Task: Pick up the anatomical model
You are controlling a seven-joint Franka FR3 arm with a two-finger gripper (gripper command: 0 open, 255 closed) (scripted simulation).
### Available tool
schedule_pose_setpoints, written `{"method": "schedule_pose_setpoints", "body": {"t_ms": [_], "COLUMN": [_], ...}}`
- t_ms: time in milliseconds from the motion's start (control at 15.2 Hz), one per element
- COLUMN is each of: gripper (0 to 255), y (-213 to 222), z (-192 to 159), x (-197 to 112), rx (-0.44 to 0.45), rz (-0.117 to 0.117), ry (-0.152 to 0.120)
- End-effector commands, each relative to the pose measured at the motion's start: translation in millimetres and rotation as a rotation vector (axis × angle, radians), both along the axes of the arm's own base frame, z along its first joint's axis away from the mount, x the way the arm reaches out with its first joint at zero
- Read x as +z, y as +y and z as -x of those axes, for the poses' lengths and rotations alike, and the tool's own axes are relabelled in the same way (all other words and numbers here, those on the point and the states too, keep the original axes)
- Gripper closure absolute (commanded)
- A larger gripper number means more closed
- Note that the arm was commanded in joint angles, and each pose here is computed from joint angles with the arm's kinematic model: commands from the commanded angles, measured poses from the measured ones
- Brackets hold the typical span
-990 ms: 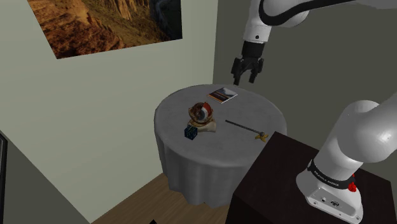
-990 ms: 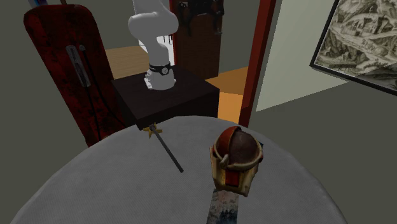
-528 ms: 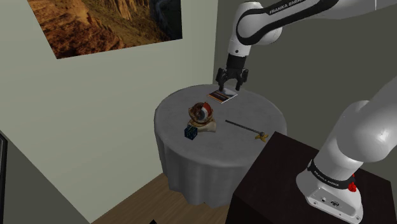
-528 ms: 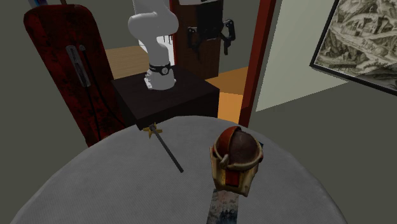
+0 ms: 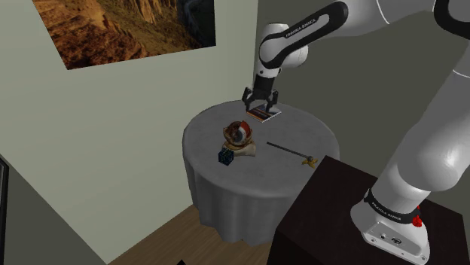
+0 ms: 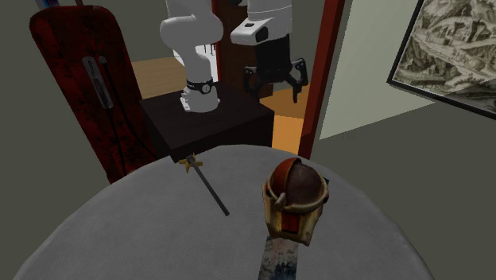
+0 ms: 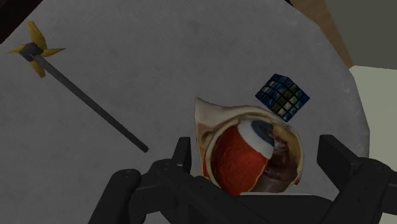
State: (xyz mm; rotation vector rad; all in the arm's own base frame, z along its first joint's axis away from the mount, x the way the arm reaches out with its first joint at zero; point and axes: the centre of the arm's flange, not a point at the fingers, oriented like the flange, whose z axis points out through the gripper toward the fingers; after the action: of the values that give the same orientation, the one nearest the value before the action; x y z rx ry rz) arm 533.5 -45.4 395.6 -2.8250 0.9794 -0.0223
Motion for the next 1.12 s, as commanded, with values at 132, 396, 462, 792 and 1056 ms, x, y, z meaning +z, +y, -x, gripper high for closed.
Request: {"method": "schedule_pose_setpoints", "body": {"t_ms": [132, 396, 462, 792, 1056], "gripper": [0, 0, 0, 0, 0], "y": [-20, -42, -48, -80, -107], "z": [-38, -71, -79, -117, -144], "x": [-35, -67, -75, -115, -146], "rx": [-0.102, -0.202, -0.227, -0.352, -0.449], "rz": [-0.002, -0.004, -0.005, -0.007, -0.01], "ry": [-0.003, -0.005, -0.005, -0.008, -0.01]}}
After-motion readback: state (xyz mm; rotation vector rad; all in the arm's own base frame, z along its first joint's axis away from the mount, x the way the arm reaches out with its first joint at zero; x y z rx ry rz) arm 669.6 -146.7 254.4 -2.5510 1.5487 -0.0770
